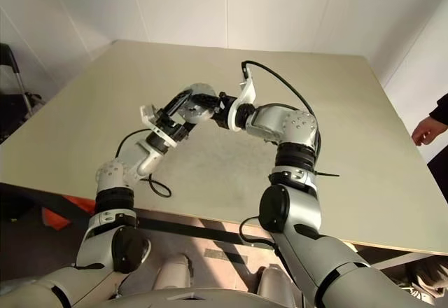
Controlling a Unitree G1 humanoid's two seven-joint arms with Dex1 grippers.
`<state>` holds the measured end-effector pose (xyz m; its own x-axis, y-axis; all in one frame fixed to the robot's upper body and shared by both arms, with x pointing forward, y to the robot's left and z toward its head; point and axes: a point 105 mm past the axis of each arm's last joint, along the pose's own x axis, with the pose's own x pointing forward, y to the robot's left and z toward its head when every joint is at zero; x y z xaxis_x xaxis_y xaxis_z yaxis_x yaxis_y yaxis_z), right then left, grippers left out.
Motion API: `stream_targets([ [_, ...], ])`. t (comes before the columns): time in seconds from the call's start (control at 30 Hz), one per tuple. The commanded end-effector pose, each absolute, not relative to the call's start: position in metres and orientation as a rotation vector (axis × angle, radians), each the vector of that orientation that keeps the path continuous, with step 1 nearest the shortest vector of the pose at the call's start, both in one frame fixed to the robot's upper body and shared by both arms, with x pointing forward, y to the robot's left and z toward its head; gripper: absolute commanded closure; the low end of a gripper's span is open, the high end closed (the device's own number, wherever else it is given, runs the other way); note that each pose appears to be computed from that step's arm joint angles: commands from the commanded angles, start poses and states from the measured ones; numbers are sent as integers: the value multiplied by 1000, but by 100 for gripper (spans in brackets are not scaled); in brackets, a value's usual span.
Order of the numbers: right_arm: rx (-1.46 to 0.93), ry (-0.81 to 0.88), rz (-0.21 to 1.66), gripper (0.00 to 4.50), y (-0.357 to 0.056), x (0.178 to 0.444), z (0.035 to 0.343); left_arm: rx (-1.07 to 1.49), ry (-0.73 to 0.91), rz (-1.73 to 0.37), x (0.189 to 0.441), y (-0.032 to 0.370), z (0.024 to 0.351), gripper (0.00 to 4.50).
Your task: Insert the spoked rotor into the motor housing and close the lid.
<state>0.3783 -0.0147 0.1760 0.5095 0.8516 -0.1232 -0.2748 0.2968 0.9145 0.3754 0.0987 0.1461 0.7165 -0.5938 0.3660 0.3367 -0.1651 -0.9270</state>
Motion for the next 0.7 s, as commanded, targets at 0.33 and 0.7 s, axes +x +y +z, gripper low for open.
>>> stream_targets([
  [0.33, 999, 595, 888, 247, -16, 379, 201, -1501, 186, -801, 383, 100, 151, 137],
  [0.7, 999, 579, 870, 247, -16, 382, 201, -1495, 207, -790, 385, 99, 147, 232],
])
